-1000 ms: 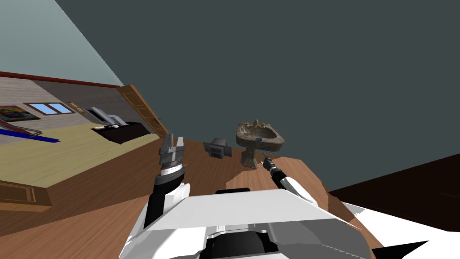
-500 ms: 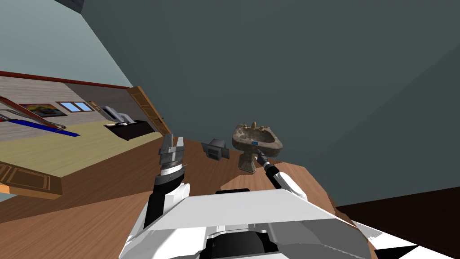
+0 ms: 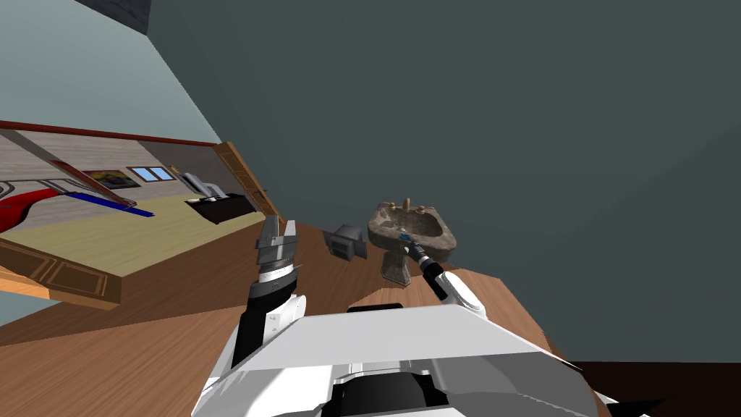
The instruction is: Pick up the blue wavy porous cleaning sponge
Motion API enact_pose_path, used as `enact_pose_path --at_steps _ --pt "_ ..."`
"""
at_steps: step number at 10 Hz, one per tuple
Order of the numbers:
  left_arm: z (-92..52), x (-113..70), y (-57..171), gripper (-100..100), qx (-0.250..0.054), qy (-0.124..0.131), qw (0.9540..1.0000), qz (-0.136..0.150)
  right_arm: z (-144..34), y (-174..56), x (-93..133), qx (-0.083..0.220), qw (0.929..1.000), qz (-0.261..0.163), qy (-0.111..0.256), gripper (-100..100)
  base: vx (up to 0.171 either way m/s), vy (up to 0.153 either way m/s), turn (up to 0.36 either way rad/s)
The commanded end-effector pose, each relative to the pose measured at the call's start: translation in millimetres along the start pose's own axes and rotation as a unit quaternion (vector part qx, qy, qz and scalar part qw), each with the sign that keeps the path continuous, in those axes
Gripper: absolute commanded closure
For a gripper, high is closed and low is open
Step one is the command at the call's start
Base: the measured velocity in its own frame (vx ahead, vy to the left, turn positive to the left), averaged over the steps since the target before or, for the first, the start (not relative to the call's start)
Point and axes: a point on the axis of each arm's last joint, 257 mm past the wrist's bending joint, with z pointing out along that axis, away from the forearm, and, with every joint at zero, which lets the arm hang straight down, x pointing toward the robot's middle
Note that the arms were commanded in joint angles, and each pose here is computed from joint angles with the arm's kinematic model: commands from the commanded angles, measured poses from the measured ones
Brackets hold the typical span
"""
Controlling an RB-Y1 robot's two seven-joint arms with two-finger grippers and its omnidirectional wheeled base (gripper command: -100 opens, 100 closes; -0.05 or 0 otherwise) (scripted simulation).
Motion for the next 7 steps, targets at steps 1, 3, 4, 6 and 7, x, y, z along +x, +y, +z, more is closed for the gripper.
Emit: enact_pose_path --at_steps 1,3,4,6,7 --pt "0.0 0.0 0.0 0 0.0 0.0 1.0 0.0 0.0 0.0 0.0 0.0 1.0 0.0 0.0 0 0.011 -0.018 0.0" --pt "0.0 0.0 0.0 0 0.0 0.0 1.0 0.0 0.0 0.0 0.3 0.0 1.0 0.0 0.0 100 0.003 -0.004 0.001" --pt "0.0 0.0 0.0 0 0.0 0.0 1.0 0.0 0.0 0.0 0.4 0.0 1.0 0.0 0.0 100 0.0 0.0 0.0" --pt "0.0 0.1 0.0 0 0.0 0.0 1.0 0.0 0.0 0.0 0.4 0.0 1.0 0.0 0.0 100 0.0 0.0 0.0" --pt "0.0 0.1 0.0 0 0.0 0.0 1.0 0.0 0.0 0.0 0.4 0.0 1.0 0.0 0.0 100 0.0 0.0 0.0"
